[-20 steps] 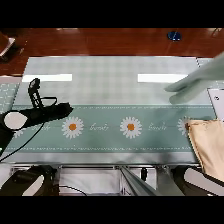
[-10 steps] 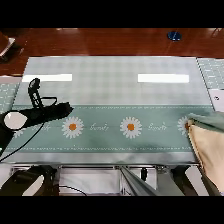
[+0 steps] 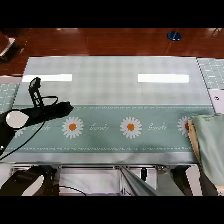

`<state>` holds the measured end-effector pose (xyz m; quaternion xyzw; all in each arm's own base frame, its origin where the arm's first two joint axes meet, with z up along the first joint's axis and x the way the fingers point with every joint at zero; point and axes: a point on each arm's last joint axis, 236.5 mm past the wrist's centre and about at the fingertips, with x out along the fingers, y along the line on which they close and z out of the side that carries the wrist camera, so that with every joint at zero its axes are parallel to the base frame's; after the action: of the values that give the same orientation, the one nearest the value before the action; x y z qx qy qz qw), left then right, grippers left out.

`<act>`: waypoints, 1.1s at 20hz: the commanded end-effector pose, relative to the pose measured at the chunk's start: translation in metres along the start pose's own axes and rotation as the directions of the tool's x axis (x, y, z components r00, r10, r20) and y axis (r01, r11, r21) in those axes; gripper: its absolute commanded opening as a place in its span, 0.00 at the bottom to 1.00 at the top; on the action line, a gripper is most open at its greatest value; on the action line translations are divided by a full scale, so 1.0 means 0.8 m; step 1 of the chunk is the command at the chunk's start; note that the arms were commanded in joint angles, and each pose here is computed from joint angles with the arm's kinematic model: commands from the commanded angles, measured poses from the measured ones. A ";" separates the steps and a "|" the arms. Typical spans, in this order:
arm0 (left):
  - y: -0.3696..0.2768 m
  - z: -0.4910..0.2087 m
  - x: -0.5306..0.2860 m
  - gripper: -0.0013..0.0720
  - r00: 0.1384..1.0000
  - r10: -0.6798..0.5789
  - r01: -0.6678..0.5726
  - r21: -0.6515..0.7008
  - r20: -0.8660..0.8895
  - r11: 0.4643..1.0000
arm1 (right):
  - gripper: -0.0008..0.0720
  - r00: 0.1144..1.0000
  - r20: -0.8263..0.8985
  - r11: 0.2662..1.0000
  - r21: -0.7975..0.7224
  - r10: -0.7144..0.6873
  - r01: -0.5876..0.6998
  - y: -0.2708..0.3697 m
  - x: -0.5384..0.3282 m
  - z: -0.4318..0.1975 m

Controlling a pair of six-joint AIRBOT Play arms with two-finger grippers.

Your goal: Fold the shirts.

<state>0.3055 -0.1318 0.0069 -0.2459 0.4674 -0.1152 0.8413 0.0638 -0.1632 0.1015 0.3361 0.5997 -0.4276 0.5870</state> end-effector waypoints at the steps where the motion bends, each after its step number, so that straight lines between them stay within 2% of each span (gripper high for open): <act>1: -0.008 0.050 -0.005 0.04 0.996 -0.005 -0.002 0.080 0.086 0.997 | 0.36 0.991 0.001 0.991 -0.033 0.132 -0.132 0.042 -0.013 0.041; 3: -0.033 0.109 -0.028 0.04 0.989 -0.029 0.012 0.118 0.144 0.993 | 0.03 0.932 -0.003 0.922 -0.144 0.362 -0.358 0.119 -0.054 0.077; 5: -0.079 0.176 -0.064 0.04 0.973 -0.082 0.045 0.170 0.215 0.984 | 0.04 0.847 0.011 0.800 -0.333 0.532 -0.499 0.211 -0.103 0.105; 7: -0.135 0.230 -0.098 0.04 0.951 -0.152 0.086 0.242 0.269 0.967 | 0.04 0.760 0.063 0.663 -0.539 0.646 -0.519 0.315 -0.143 0.112; 9: -0.191 0.251 -0.114 0.04 0.931 -0.227 0.132 0.314 0.286 0.940 | 0.04 0.672 0.116 0.512 -0.744 0.731 -0.429 0.416 -0.170 0.083; 10: -0.208 0.238 -0.106 0.04 0.937 -0.240 0.143 0.349 0.254 0.926 | 0.04 0.674 0.127 0.457 -0.823 0.728 -0.338 0.452 -0.161 0.056; 12: -0.198 0.190 -0.062 0.04 0.976 -0.150 0.068 0.431 0.159 0.900 | 0.04 0.727 0.160 0.425 -0.884 0.668 -0.195 0.494 -0.108 0.012; 13: -0.177 0.167 -0.034 0.04 0.989 -0.078 0.017 0.436 0.122 0.900 | 0.04 0.768 0.170 0.438 -0.885 0.618 -0.156 0.501 -0.070 -0.001; 16: -0.101 0.114 0.041 0.04 0.995 0.100 -0.088 0.431 -0.006 0.898 | 0.04 0.884 0.117 0.466 -0.876 0.453 -0.123 0.493 0.041 -0.022; 18: -0.088 0.112 0.055 0.04 0.992 0.125 -0.100 0.416 -0.031 0.904 | 0.04 0.912 0.094 0.469 -0.876 0.400 -0.115 0.487 0.065 -0.026; 22: -0.086 0.105 0.055 0.04 0.989 0.135 -0.100 0.415 -0.055 0.904 | 0.04 0.905 0.100 0.468 -0.876 0.414 -0.117 0.489 0.059 -0.025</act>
<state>0.4076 -0.1869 0.0624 -0.0426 0.4595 -0.1771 0.8693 0.4067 0.0081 0.0168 0.0345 0.5686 -0.0222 0.8216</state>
